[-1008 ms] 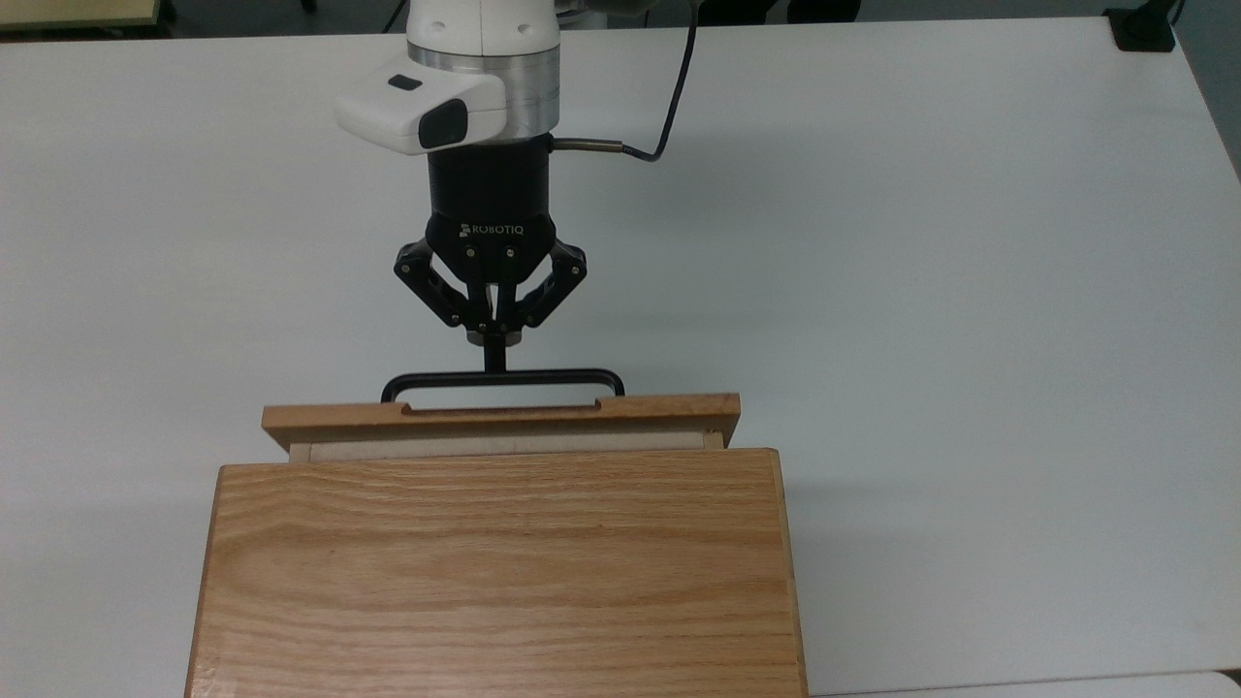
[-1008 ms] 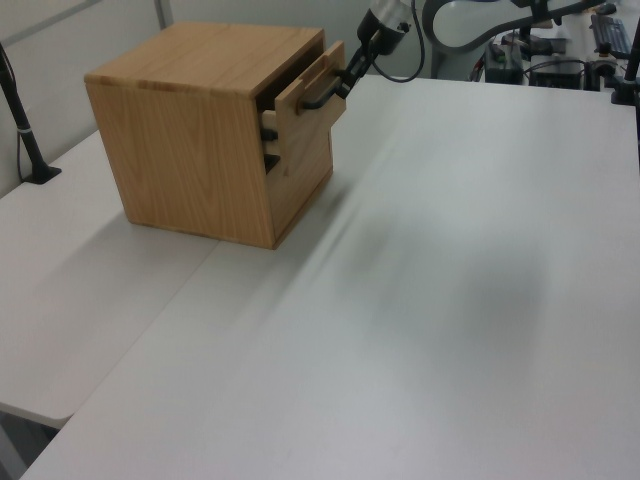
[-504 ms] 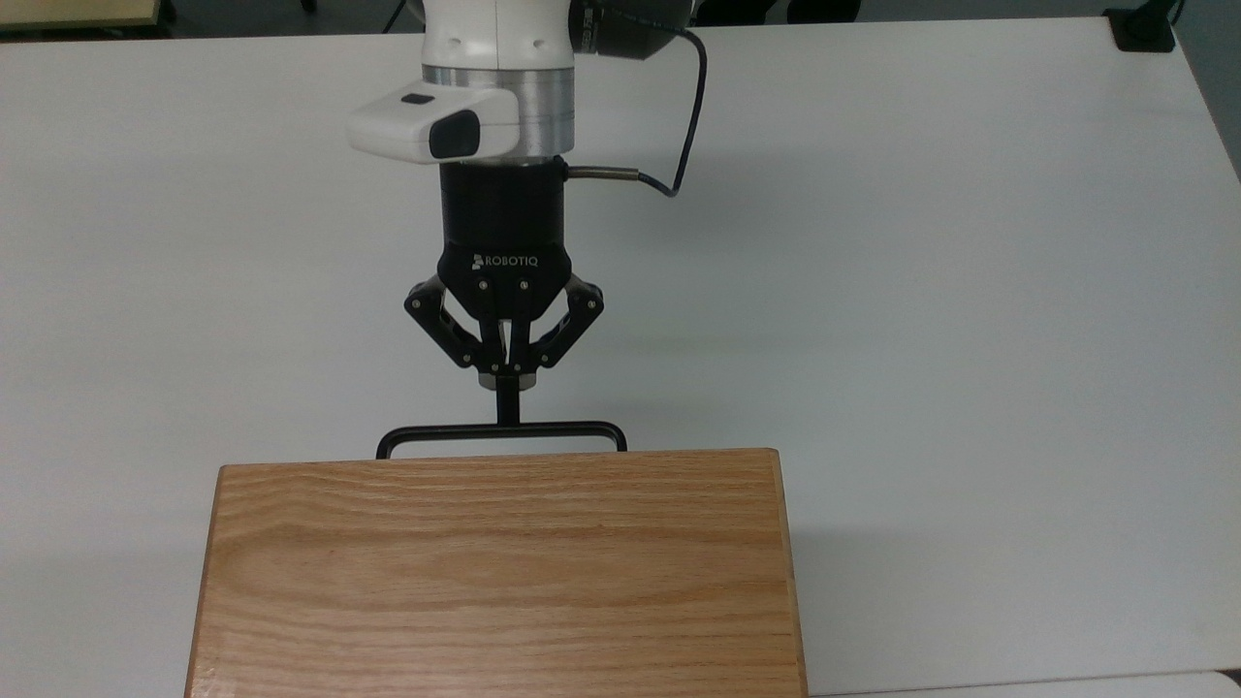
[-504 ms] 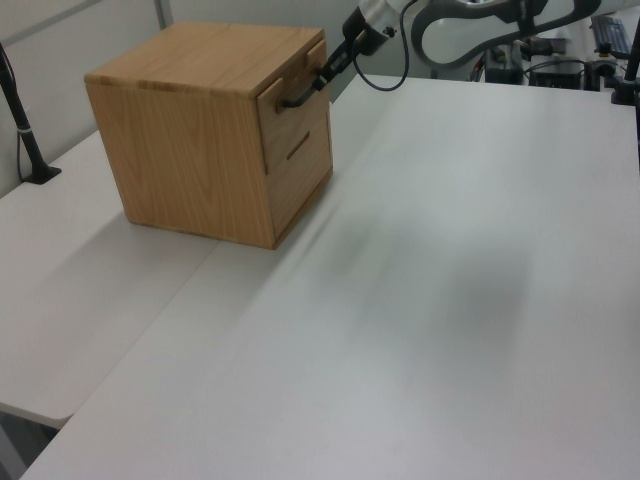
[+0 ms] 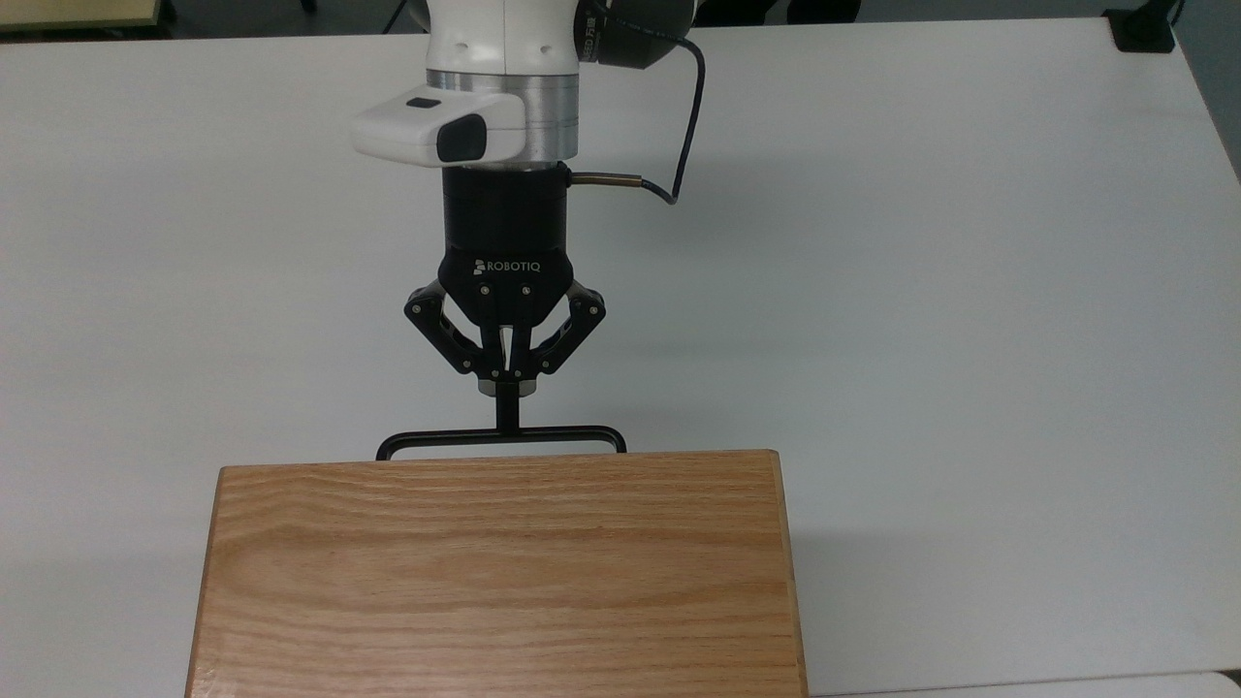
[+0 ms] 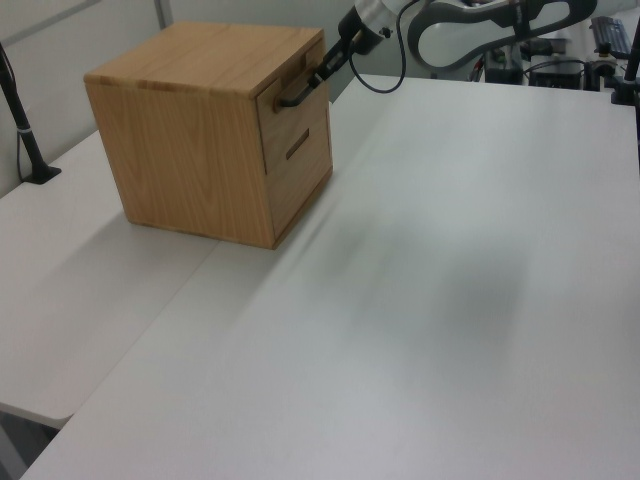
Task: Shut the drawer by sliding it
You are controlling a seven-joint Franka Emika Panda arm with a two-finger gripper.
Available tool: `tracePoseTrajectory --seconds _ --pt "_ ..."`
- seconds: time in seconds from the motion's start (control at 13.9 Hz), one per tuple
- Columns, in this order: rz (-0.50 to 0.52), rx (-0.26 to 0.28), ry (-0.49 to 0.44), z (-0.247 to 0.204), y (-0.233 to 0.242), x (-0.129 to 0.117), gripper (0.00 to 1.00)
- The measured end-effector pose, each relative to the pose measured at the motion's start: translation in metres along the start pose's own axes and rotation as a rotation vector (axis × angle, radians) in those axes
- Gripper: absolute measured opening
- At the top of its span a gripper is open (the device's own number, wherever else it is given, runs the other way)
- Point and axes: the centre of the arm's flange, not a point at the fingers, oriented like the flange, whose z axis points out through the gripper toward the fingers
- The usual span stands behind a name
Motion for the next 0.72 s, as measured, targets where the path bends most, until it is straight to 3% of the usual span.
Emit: tracePoseTrajectory --seconds 0.22,0.5,0.72 --pt "0.007 -0.012 -0.039 -0.016 0.007 0.006 0.00" --pt "0.025 -0.039 -0.367 -0.068 0.017 -0.008 0.00" --pt "0.071 -0.005 -0.529 -0.101 0.020 -0.020 0.00"
